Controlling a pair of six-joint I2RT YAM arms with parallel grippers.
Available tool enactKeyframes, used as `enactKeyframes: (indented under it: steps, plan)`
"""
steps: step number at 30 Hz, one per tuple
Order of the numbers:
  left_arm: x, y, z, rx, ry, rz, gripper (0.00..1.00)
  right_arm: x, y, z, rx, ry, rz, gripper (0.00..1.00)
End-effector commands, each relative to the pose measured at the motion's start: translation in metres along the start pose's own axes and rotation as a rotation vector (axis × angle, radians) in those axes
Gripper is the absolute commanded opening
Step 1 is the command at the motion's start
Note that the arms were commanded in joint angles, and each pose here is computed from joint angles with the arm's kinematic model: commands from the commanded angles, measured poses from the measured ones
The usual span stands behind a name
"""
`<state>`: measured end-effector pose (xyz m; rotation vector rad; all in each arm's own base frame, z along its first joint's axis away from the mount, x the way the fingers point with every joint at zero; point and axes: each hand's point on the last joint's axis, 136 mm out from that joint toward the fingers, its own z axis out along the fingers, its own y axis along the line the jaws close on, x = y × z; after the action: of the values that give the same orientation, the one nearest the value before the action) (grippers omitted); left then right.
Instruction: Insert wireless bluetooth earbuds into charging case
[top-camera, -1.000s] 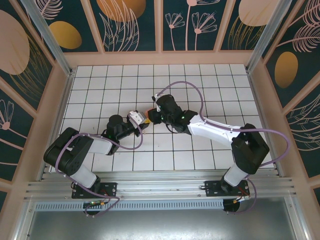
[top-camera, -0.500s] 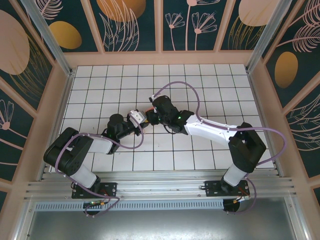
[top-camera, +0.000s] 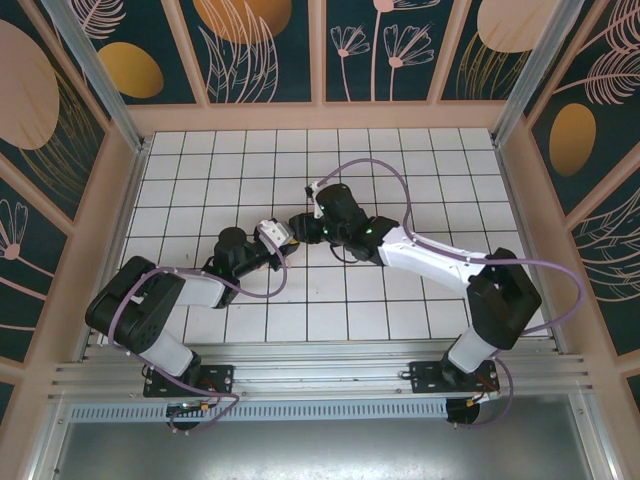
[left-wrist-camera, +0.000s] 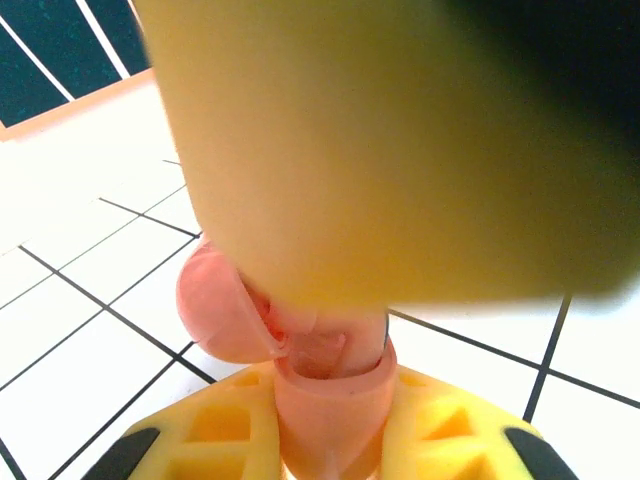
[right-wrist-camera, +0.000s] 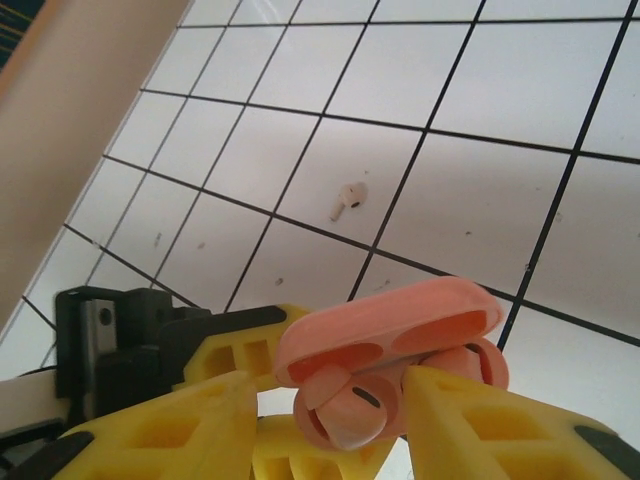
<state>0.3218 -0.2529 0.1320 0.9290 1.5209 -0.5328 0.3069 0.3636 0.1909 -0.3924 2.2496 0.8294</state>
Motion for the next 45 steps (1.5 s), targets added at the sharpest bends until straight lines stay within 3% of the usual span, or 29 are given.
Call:
enactKeyframes:
  steps: [1,5,13,17,29,45]
  plan:
    - [-0.023,-0.002,-0.001,0.011,-0.073,0.031,0.09,-0.02,0.011,-0.022,-0.044,-0.07,0.026,0.44]
    - [-0.027,-0.004,-0.002,0.023,-0.086,0.03,0.09,-0.026,0.011,-0.032,-0.043,-0.09,0.021,0.46]
    - [-0.033,-0.009,-0.004,0.05,-0.11,0.027,0.09,-0.024,-0.011,-0.041,0.0,-0.049,0.014,0.76]
    - [-0.036,-0.01,-0.005,0.059,-0.12,0.024,0.1,-0.013,-0.017,-0.035,-0.018,0.012,0.024,0.83]
    - [-0.037,-0.011,-0.005,0.065,-0.122,0.024,0.1,0.006,-0.019,-0.013,-0.03,0.112,0.027,0.83]
    - [-0.041,-0.012,-0.008,0.067,-0.131,0.032,0.09,-0.001,-0.025,-0.007,-0.038,0.094,0.087,0.8]
